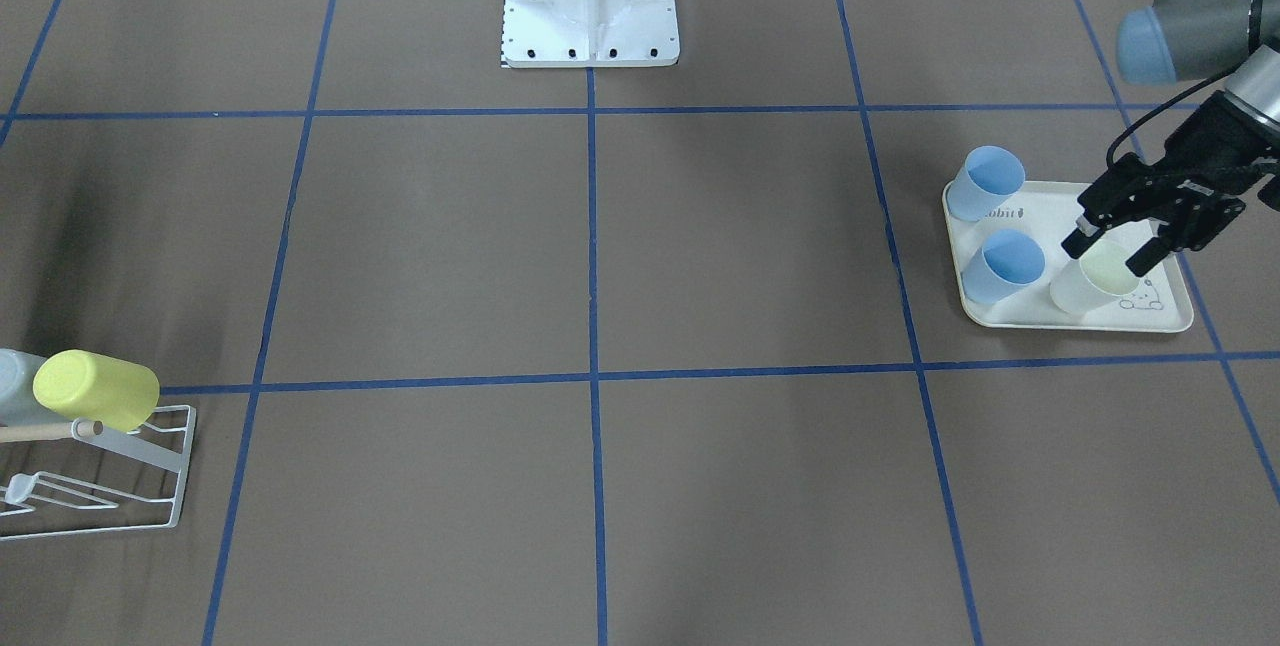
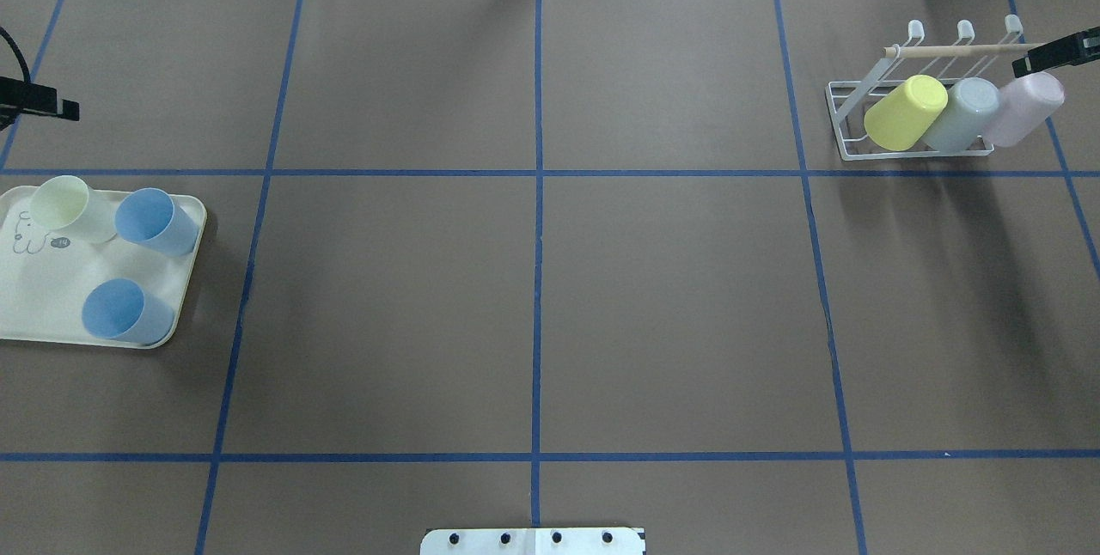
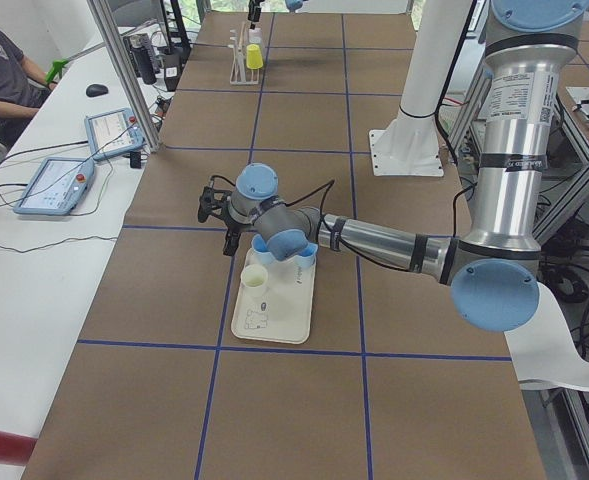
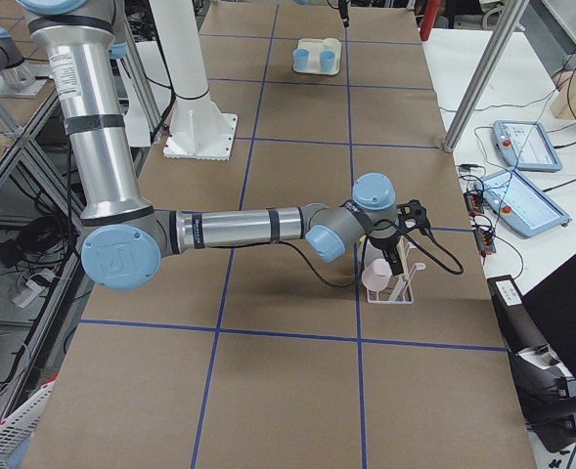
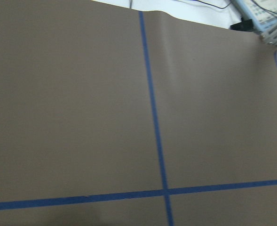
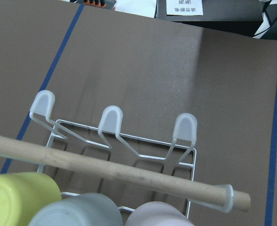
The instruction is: Transfer IKEA cup to right arm and place on rack
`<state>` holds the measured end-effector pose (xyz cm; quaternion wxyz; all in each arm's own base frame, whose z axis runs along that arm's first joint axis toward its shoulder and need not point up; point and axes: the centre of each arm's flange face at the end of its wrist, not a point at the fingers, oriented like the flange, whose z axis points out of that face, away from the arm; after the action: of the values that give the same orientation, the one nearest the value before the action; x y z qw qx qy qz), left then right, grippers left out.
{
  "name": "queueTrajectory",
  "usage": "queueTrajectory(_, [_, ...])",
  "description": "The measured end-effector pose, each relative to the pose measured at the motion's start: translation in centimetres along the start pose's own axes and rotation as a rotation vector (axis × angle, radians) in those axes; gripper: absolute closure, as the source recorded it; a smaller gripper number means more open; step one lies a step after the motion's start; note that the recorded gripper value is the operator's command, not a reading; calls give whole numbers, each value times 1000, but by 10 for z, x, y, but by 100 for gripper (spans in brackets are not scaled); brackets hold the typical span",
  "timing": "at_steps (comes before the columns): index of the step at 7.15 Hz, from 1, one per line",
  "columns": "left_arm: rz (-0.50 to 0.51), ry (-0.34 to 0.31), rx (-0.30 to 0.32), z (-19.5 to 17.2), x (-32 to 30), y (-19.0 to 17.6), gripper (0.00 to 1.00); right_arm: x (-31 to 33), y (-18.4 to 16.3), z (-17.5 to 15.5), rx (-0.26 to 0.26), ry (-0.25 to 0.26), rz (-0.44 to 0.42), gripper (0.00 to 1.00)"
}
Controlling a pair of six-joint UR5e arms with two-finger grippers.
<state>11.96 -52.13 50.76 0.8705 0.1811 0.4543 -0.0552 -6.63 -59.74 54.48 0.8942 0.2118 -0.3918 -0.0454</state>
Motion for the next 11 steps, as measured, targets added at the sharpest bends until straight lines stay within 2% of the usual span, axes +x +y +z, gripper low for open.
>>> queueTrajectory(2, [-3,-85,-54,22,-38,13,3,-1,1,3,-6,-1,-3,1])
queueTrajectory(4, [-19,-122,-104,42,-66,23,7,-5,3,6,-16,-18,-5,1])
queueTrajectory(8, [-48,-106,-190,64,-82,38,9,-13,3,3,-23,-53,-12,1])
queueTrajectory(9, [-50,-97,-200,64,-82,41,13,-13,3,3,-25,-59,-13,1])
queueTrajectory(10, [-51,-92,-209,65,-81,43,21,-13,4,3,-26,-62,-12,1])
queueTrajectory(11, [-48,-90,-218,68,-79,46,38,-13,4,3,-27,-63,-12,1])
